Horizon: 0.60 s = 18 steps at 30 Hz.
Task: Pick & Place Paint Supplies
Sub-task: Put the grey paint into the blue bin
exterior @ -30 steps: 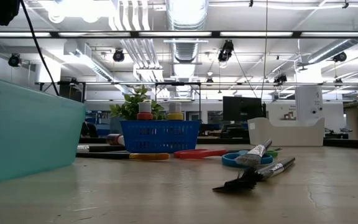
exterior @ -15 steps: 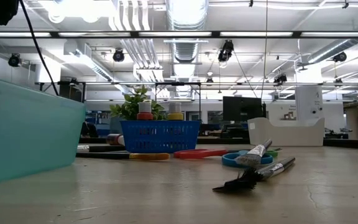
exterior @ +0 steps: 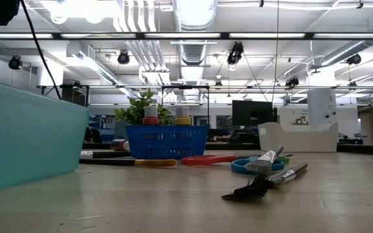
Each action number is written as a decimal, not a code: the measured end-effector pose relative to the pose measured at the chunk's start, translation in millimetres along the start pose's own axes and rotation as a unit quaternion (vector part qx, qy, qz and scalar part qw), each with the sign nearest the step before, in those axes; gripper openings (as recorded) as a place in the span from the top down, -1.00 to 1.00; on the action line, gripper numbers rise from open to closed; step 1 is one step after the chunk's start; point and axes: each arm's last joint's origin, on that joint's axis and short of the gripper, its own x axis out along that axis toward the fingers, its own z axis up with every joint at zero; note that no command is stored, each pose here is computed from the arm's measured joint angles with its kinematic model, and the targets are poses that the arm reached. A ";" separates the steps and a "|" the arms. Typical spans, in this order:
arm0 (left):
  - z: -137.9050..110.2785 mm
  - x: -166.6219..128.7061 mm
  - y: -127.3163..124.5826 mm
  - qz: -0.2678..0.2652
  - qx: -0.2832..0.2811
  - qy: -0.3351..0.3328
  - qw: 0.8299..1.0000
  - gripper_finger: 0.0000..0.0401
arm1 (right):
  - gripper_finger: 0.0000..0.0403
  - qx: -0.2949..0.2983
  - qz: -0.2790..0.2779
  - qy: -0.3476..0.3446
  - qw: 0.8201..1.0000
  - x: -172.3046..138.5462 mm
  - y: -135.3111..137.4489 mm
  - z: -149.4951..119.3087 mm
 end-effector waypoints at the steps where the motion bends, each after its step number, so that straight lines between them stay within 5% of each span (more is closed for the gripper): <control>1: -0.4 0.0 -0.2 -0.003 0.010 0.002 1.000 0.21 | 0.44 0.000 0.000 0.000 1.000 -0.1 0.0 0.1; 7: -7.8 -8.5 2.1 -0.006 0.135 0.047 0.990 -0.26 | 0.44 0.000 -0.026 0.013 1.000 -2.3 -5.9 2.3; 11: -9.9 -16.1 5.9 0.017 0.227 0.105 0.968 -0.56 | 0.44 -0.014 -0.046 0.036 0.998 -6.0 -10.7 4.2; 18: 17.8 -23.4 5.3 0.073 0.316 0.160 0.932 -0.77 | 0.44 -0.015 -0.055 0.103 0.993 -4.8 -19.0 0.5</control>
